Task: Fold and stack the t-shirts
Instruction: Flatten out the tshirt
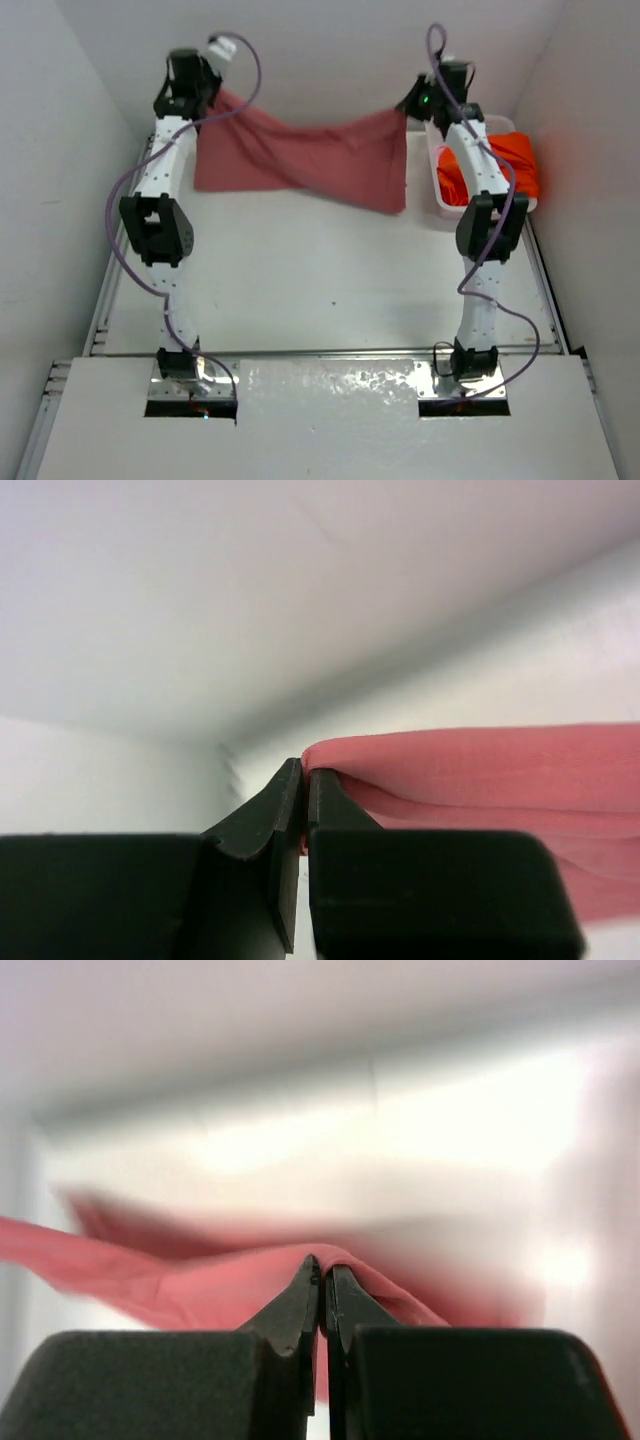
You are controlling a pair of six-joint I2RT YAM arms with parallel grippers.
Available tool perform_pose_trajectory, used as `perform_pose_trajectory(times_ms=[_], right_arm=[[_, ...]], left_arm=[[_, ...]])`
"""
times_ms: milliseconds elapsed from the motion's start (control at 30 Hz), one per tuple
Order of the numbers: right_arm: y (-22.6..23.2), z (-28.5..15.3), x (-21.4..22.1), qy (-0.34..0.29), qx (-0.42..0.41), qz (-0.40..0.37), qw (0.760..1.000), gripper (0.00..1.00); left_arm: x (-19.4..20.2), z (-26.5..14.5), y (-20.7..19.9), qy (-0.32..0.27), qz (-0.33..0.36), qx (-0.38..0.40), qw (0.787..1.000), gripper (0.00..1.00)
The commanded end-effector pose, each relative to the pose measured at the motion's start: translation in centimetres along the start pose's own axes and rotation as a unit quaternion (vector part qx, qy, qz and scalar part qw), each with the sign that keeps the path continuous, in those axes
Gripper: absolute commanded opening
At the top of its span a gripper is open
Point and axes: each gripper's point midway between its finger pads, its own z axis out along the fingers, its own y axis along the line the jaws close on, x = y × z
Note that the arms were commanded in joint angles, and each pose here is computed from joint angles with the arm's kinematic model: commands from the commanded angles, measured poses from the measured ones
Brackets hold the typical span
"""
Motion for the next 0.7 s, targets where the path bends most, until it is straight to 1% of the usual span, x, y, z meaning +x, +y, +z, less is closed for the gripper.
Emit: perform_pose_trajectory(times_ms=[0, 33, 67, 100, 167, 233, 267, 300, 333, 367, 400, 433, 467, 500, 533, 567, 600, 633, 667], right_arm=[[7.3, -13.1, -20.3, -0.273, -0.089, 0.017, 0.958, 0.00], [10.9, -21.6, -24.4, -0.388, -0.122, -0.012, 0.914, 0.00], [10.5, -23.0, -24.4, -0.412, -0.107, -0.030, 0.904, 0.00], [10.1, -23.4, -24.0, -0.421, -0.097, -0.039, 0.901, 0.00], [10.5, -25.1, -23.9, -0.412, -0.083, -0.063, 0.905, 0.00], [10.7, -25.8, -23.4, -0.401, -0.082, -0.071, 0.910, 0.00], [11.7, -27.4, -22.9, -0.403, -0.098, -0.076, 0.907, 0.00], [10.5, -25.7, -20.9, -0.374, -0.090, -0.070, 0.920, 0.00], [10.2, -25.5, -19.8, -0.367, -0.091, -0.070, 0.923, 0.00], [10.0, -25.6, -18.6, -0.358, -0.094, -0.072, 0.926, 0.00], [8.6, -25.3, -15.5, -0.335, -0.084, -0.068, 0.936, 0.00], [8.0, -25.1, -13.9, -0.327, -0.080, -0.070, 0.939, 0.00], [7.2, -24.9, -12.0, -0.313, -0.072, -0.074, 0.944, 0.00], [5.4, -24.7, -8.4, -0.288, -0.056, -0.071, 0.953, 0.00], [4.4, -24.5, -6.3, -0.274, -0.045, -0.076, 0.958, 0.00], [3.5, -24.4, -4.4, -0.260, -0.037, -0.074, 0.962, 0.00], [1.5, -22.8, -0.3, -0.218, -0.027, -0.066, 0.973, 0.00], [1.6, -23.0, 1.9, -0.196, -0.028, -0.064, 0.978, 0.00], [1.5, -22.4, 4.1, -0.167, -0.026, -0.073, 0.983, 0.00]], left_arm=[[-17.9, -11.6, 13.6, -0.259, -0.063, -0.190, 0.945, 0.00], [-20.1, -14.0, 15.2, -0.312, -0.059, -0.224, 0.921, 0.00], [-19.7, -14.6, 14.3, -0.315, -0.030, -0.211, 0.925, 0.00], [-20.4, -15.8, 14.6, -0.333, -0.020, -0.220, 0.917, 0.00], [-20.4, -16.0, 14.1, -0.327, -0.005, -0.205, 0.923, 0.00], [-19.2, -15.2, 13.4, -0.304, 0.003, -0.193, 0.933, 0.00], [-19.0, -15.9, 13.1, -0.301, 0.014, -0.190, 0.934, 0.00], [-17.8, -14.7, 11.8, -0.286, 0.025, -0.165, 0.943, 0.00], [-16.6, -13.9, 10.6, -0.266, 0.034, -0.141, 0.953, 0.00], [-16.4, -14.9, 10.1, -0.262, 0.064, -0.130, 0.954, 0.00], [-15.4, -14.8, 9.3, -0.247, 0.081, -0.118, 0.958, 0.00], [-12.0, -12.9, 7.0, -0.207, 0.098, -0.084, 0.970, 0.00], [-11.3, -14.3, 7.1, -0.195, 0.137, -0.092, 0.967, 0.00], [-9.8, -14.2, 6.5, -0.176, 0.157, -0.086, 0.968, 0.00], [-6.3, -13.7, 4.7, -0.134, 0.172, -0.059, 0.974, 0.00], [-4.5, -13.5, 3.6, -0.113, 0.200, -0.039, 0.972, 0.00], [-1.8, -13.4, 1.9, -0.081, 0.218, -0.006, 0.973, 0.00], [1.1, -13.8, 0.1, -0.055, 0.226, 0.020, 0.972, 0.00], [2.3, -14.2, -1.5, -0.046, 0.228, 0.051, 0.971, 0.00]])
